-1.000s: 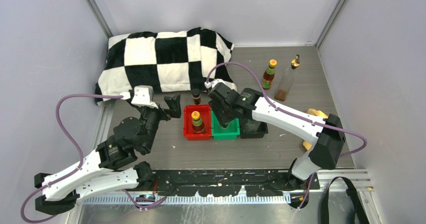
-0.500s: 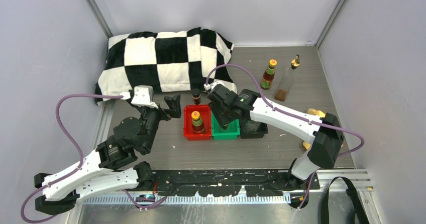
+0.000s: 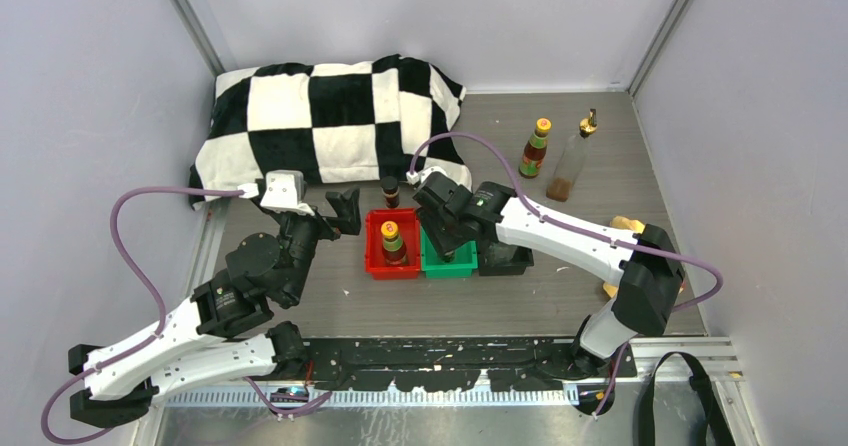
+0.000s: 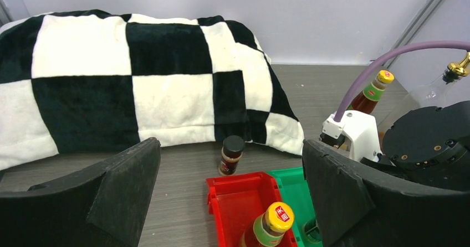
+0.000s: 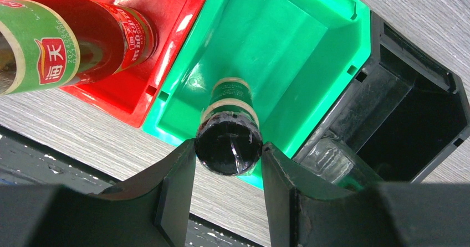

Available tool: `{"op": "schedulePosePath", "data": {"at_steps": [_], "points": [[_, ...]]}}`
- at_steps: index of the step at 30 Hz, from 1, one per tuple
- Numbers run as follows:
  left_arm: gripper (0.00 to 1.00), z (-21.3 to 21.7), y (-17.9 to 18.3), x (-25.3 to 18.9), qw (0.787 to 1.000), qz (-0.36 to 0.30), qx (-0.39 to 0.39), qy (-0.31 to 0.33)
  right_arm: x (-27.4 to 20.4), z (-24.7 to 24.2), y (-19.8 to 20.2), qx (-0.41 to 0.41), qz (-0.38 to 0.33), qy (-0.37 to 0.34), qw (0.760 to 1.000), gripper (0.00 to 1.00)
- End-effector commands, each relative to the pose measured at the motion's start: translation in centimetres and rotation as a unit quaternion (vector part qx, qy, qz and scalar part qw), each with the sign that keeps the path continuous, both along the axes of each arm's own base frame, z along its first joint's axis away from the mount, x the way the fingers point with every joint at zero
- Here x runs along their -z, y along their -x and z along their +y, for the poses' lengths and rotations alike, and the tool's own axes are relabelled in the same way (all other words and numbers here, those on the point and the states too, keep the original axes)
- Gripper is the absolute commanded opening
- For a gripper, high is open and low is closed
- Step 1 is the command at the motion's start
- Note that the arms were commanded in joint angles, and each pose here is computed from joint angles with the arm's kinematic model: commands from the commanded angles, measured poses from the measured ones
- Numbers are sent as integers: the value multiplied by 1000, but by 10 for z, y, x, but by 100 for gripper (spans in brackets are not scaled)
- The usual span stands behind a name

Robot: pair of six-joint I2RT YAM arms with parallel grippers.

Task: Organize the condiment bottles
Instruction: Place the bottle in the storage box.

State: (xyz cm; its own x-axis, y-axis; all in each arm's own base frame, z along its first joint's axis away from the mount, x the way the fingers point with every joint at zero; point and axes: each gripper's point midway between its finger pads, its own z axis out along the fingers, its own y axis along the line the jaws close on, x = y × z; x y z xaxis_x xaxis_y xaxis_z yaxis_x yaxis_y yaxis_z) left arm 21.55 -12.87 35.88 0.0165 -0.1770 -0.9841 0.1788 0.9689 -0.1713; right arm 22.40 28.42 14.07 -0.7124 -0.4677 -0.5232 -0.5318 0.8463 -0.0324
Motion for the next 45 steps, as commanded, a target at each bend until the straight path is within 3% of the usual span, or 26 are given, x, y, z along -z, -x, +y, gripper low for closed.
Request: {"op": "schedulePosePath", "data": {"at_steps": [1, 45], "points": [[100, 1, 0, -6, 1000, -4, -1, 15, -3, 10, -3, 3, -8, -23, 1000, 1], [100, -1, 1, -5, 1000, -3, 2, 18, 19, 5, -1, 10, 6, -12, 1000, 4]]}}
